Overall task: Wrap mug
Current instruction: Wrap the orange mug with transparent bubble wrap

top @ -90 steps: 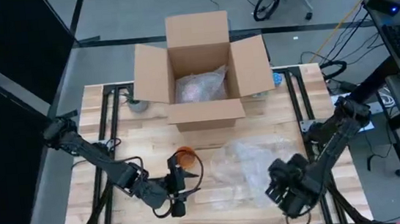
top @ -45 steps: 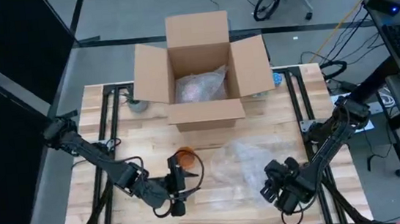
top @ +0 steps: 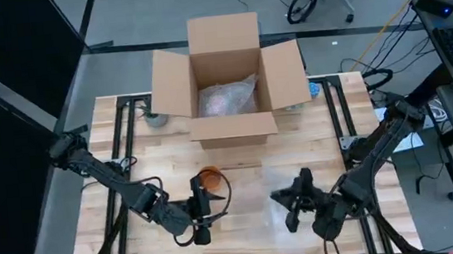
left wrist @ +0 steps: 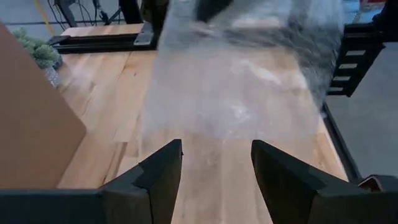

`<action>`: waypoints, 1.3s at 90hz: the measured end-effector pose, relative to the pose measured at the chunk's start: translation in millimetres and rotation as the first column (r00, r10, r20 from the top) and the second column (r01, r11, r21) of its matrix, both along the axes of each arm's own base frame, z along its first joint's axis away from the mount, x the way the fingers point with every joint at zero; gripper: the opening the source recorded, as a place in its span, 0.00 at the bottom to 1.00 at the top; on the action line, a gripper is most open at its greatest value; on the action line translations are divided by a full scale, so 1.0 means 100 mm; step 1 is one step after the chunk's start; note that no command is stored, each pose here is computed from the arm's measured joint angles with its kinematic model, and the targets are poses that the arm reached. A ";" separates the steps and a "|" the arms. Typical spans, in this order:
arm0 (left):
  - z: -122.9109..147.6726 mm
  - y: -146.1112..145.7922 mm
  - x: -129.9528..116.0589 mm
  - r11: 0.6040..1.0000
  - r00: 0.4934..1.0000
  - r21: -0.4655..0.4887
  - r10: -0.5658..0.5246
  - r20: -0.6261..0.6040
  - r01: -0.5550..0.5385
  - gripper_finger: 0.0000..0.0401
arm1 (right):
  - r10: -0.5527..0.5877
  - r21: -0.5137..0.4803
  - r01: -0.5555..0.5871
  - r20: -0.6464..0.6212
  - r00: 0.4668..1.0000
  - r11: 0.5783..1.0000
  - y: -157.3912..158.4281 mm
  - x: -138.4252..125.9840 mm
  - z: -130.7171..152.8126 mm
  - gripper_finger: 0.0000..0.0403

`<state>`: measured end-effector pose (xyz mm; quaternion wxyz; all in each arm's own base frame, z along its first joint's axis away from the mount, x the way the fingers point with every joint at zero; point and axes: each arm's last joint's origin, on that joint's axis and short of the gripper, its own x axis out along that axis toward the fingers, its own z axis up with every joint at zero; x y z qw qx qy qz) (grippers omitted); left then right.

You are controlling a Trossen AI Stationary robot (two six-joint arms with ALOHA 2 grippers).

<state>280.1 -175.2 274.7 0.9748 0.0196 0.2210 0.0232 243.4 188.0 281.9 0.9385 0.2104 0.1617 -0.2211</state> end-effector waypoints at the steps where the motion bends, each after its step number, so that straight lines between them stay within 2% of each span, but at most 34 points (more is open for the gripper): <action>1: 0.00 0.00 0.00 1.000 1.000 -0.001 0.000 0.001 0.000 0.45 | -0.004 0.000 0.004 0.004 1.000 1.000 -0.01 0.02 0.01 0.10; 17: 0.01 0.00 0.01 1.000 1.000 -0.009 0.000 0.014 0.000 0.45 | -0.082 -0.022 0.083 0.036 0.996 0.996 -0.29 0.36 0.00 0.11; 27: 0.02 -0.01 0.01 1.000 1.000 -0.018 -0.005 0.023 0.005 0.45 | -0.062 -0.051 0.062 0.013 0.998 0.997 -0.48 0.54 0.00 0.11; 41: 0.03 -0.03 0.02 0.997 0.997 -0.030 -0.072 0.019 0.072 0.45 | -0.037 -0.084 0.038 0.015 0.999 0.996 -0.68 0.68 0.03 0.11; 62: 0.00 0.12 0.08 1.000 1.000 0.004 0.002 -0.012 -0.002 0.45 | 0.042 -0.104 -0.042 -0.010 0.999 0.994 -0.62 0.67 0.04 0.11; 76: -0.05 0.23 0.14 0.997 0.997 -0.025 0.075 -0.030 -0.075 0.45 | 0.060 -0.101 -0.061 -0.011 0.998 0.993 -0.56 0.65 0.03 0.11; 102: -0.36 0.10 0.24 1.000 0.990 -0.017 -0.010 -0.141 0.007 0.45 | 0.001 -0.099 -0.001 -0.005 1.000 0.995 -0.73 0.72 0.04 0.11; 117: -0.31 0.00 0.16 1.000 0.993 -0.010 -0.022 -0.118 0.021 0.45 | -0.008 -0.116 0.005 -0.018 1.000 0.993 -0.79 0.73 0.03 0.11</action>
